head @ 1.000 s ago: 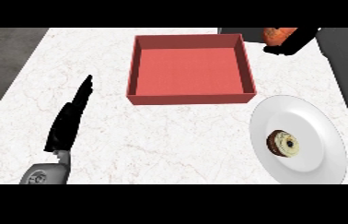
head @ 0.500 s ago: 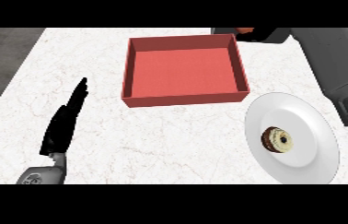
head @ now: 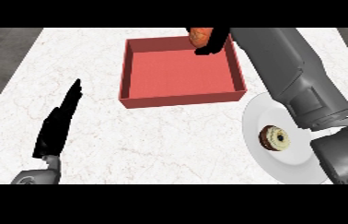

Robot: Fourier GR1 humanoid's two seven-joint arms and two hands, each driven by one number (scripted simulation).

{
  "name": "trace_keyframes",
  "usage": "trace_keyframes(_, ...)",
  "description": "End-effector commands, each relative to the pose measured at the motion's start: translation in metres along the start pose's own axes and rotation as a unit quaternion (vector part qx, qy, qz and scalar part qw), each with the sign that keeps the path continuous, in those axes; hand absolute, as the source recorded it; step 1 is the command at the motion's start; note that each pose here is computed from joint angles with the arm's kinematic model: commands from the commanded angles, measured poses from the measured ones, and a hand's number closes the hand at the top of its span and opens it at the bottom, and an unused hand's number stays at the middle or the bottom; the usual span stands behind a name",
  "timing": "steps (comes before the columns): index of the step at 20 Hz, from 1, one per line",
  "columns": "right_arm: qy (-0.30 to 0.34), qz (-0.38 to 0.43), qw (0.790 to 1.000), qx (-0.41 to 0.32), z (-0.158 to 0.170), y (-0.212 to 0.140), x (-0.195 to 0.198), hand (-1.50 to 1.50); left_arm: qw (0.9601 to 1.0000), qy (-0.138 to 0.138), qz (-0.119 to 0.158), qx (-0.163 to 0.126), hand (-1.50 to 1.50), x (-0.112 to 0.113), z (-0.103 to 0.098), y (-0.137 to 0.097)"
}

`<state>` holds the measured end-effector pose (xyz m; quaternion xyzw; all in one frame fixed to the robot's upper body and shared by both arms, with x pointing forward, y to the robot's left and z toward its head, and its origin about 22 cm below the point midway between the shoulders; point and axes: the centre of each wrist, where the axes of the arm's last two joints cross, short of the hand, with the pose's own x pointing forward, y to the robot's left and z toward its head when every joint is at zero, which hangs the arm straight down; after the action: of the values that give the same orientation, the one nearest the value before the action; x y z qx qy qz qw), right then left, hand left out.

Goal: Pick the squash from the plate and place it in the cardboard box

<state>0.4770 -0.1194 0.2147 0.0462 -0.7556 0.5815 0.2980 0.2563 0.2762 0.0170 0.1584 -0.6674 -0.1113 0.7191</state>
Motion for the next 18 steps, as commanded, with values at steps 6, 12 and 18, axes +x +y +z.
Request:
trace_keyframes(6,0.017,-0.005,0.997,0.079,-0.041,0.067,0.003,1.50,1.0000,-0.002,0.003,0.003,0.00,-0.005,-0.004,0.006)
trace_keyframes(12,0.044,-0.041,0.995,0.079,-0.035,0.110,-0.010,-1.50,1.0000,0.000,0.005,-0.008,0.00,-0.006,-0.007,-0.011)
trace_keyframes(18,0.039,-0.150,0.988,0.015,-0.040,0.099,-0.005,-1.50,0.9999,-0.012,-0.001,-0.006,0.00,-0.004,0.009,-0.011)
